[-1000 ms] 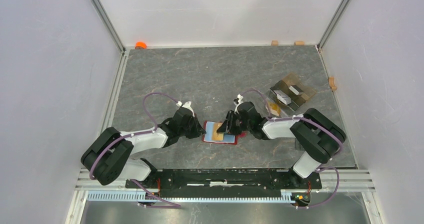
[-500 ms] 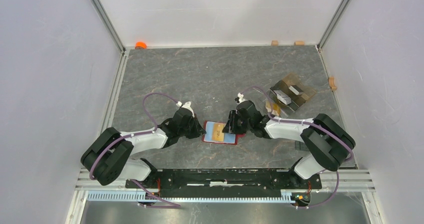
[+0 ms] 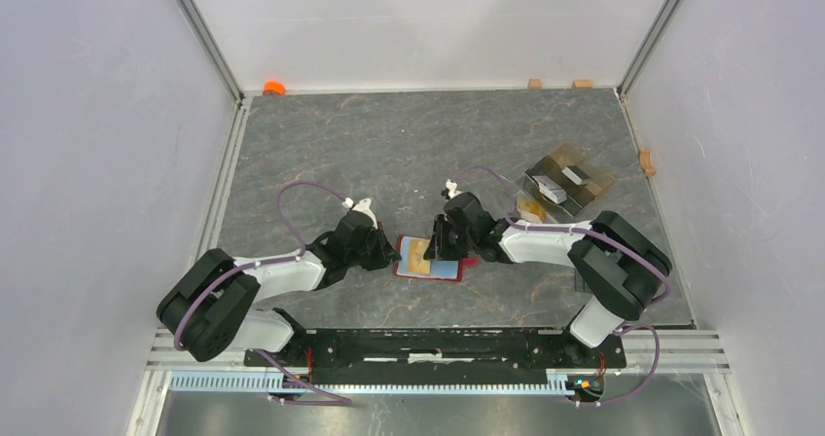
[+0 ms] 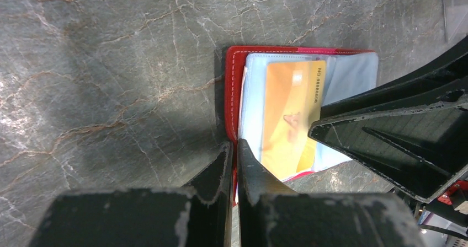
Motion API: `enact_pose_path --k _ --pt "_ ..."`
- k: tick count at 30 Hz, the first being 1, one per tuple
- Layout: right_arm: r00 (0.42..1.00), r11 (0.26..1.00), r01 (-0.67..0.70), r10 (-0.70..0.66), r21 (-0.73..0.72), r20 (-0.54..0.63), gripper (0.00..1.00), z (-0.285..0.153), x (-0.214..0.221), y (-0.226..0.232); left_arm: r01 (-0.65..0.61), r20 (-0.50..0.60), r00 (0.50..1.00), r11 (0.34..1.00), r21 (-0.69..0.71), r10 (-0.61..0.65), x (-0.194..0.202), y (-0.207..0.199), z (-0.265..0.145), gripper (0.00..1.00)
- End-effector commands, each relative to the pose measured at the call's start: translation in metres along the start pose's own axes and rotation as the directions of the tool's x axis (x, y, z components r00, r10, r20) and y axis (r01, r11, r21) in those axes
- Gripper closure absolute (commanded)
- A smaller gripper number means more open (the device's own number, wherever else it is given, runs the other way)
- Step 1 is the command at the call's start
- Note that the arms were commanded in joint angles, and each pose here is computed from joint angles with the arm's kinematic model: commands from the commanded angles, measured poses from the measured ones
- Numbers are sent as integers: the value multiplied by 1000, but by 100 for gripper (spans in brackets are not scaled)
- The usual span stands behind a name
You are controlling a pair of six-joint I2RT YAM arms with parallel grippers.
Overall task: Put the credit cards into the card holder
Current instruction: Insert the credit card into the card holder, then pick up the credit card from the storage box.
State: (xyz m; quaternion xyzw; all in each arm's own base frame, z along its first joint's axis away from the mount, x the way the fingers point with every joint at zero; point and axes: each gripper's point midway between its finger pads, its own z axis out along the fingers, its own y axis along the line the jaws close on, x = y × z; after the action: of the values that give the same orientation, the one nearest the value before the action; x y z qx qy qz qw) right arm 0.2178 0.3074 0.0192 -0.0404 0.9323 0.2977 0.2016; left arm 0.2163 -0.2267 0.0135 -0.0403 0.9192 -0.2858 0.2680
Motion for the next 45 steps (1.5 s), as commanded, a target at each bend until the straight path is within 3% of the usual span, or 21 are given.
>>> enact_pose_path --k 1,13,15,18,24,28,33,39,45 --pt "999 999 44 -44 -7 -5 74 9 -7 16 -20 -186 982 988 -155 -10 58 52 -10 98" --pt "997 997 74 -74 -18 10 70 9 -14 30 9 -170 985 999 -48 -17 55 31 -12 98" --pt "994 994 106 -106 17 30 69 1 -23 29 12 -171 985 999 -48 -20 53 29 -14 94" --pt "978 980 185 -191 70 80 63 -20 -43 29 13 -157 987 999 -38 -19 45 21 -20 75" --pt "926 931 284 -328 228 185 32 -85 -90 -1 -1 -96 995 1000 -14 0 13 -3 -47 24" --pt "899 867 323 -407 378 164 18 -127 -116 -49 -52 -40 998 998 21 52 -24 -22 -72 2" --pt "887 774 282 -435 567 153 5 -169 -148 -107 -148 -16 989 988 52 149 -79 -36 -100 0" --pt "904 735 263 -413 625 105 5 -175 -174 -157 -291 10 957 957 10 291 -137 -42 -114 0" --pt "897 695 334 -443 637 12 9 -157 -194 -184 -291 16 956 957 1 291 -151 -37 -104 0"
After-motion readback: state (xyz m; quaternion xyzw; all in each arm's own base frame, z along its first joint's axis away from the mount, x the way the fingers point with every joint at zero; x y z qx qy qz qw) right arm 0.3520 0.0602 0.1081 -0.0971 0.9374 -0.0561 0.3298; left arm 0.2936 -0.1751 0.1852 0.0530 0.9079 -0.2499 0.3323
